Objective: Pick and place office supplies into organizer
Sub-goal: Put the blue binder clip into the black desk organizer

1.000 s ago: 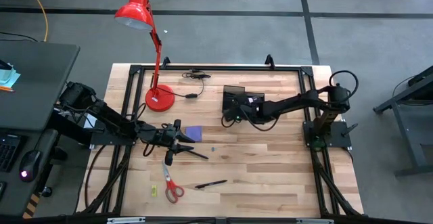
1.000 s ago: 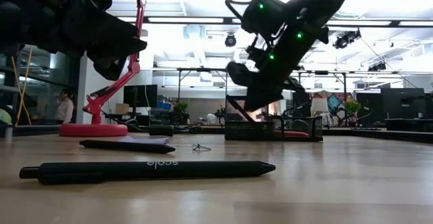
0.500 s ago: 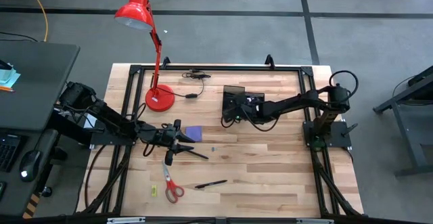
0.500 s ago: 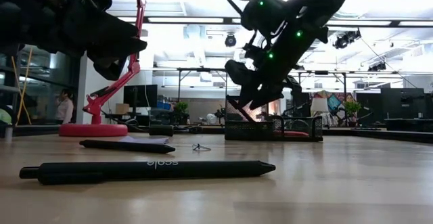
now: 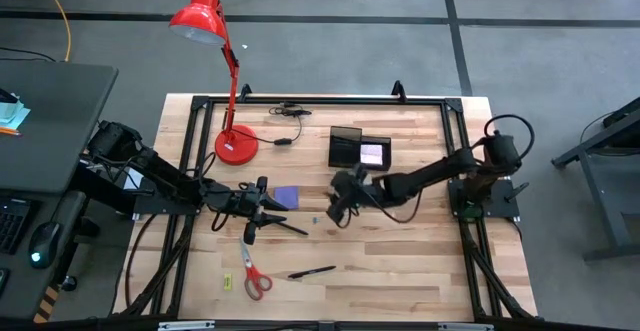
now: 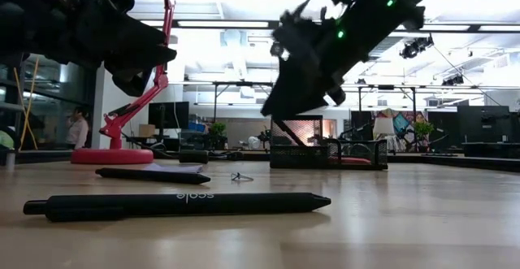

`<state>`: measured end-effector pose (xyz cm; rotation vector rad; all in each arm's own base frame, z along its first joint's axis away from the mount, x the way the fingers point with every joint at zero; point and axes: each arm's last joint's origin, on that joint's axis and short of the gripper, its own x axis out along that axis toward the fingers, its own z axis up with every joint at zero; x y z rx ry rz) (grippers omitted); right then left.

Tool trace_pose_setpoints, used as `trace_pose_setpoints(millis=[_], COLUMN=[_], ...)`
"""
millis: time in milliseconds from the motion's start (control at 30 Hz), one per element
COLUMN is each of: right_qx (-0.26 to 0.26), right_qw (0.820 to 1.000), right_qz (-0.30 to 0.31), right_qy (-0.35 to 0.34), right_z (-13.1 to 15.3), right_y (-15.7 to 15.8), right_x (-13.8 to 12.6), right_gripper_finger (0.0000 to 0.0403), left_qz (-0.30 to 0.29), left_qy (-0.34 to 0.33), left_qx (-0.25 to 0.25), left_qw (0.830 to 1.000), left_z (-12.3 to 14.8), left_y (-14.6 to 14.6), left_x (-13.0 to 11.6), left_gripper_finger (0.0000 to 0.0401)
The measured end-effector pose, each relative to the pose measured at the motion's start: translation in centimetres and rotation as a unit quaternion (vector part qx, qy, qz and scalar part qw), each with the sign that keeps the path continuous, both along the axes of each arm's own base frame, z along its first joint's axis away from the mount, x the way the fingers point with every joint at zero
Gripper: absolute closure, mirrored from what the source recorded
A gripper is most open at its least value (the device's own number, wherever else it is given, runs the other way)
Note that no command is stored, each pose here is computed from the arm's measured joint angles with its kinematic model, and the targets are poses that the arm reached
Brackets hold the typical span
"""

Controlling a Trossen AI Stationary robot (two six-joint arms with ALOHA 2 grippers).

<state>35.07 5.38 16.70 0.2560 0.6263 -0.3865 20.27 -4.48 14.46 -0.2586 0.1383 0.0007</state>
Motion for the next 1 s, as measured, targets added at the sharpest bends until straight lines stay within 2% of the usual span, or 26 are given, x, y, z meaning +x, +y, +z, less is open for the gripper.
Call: trace_pose_setpoints(millis=[167, 433, 500, 600, 667, 767, 1000], right_qx=[0.01, 0.023, 0.012, -0.034, -0.072, -0.098, -0.022], right_qw=[0.997, 0.982, 0.974, 0.963, 0.963, 0.969, 0.984], right_qz=[0.07, 0.183, 0.218, 0.26, 0.253, 0.224, 0.173], right_qy=[-0.025, -0.042, -0.055, -0.057, -0.061, -0.041, -0.047], right_z=[0.1, -2.4, -2.8, -3.8, -4.2, -4.6, -4.8], right_y=[2.6, 4.7, 5.1, 5.7, 5.9, 5.6, 5.6], right_x=[0.1, 1.3, 1.6, 1.9, 2.0, 1.9, 1.8], right_gripper_finger=[0.0244, 0.0244, 0.0244, 0.0245, 0.0247, 0.0247, 0.0245], left_qz=[0.0, 0.0, 0.0, 0.0, 0.0, 0.0, 0.007], left_qy=[0.003, 0.004, 0.005, 0.007, 0.008, 0.007, 0.007], left_qx=[0.001, 0.001, 0.001, 0.002, 0.002, 0.002, 0.003], left_qw=[1.0, 1.0, 1.0, 1.0, 1.0, 1.0, 1.0], left_z=[-0.1, -0.1, -0.1, -0.1, -0.1, -0.1, -0.1], left_y=[0.0, 0.0, 0.0, 0.0, 0.0, 0.0, 0.0], left_x=[0.0, 0.0, 0.0, 0.0, 0.0, 0.0, 0.0], left_gripper_finger=[0.0284, 0.0284, 0.0284, 0.0284, 0.0284, 0.0284, 0.0284])
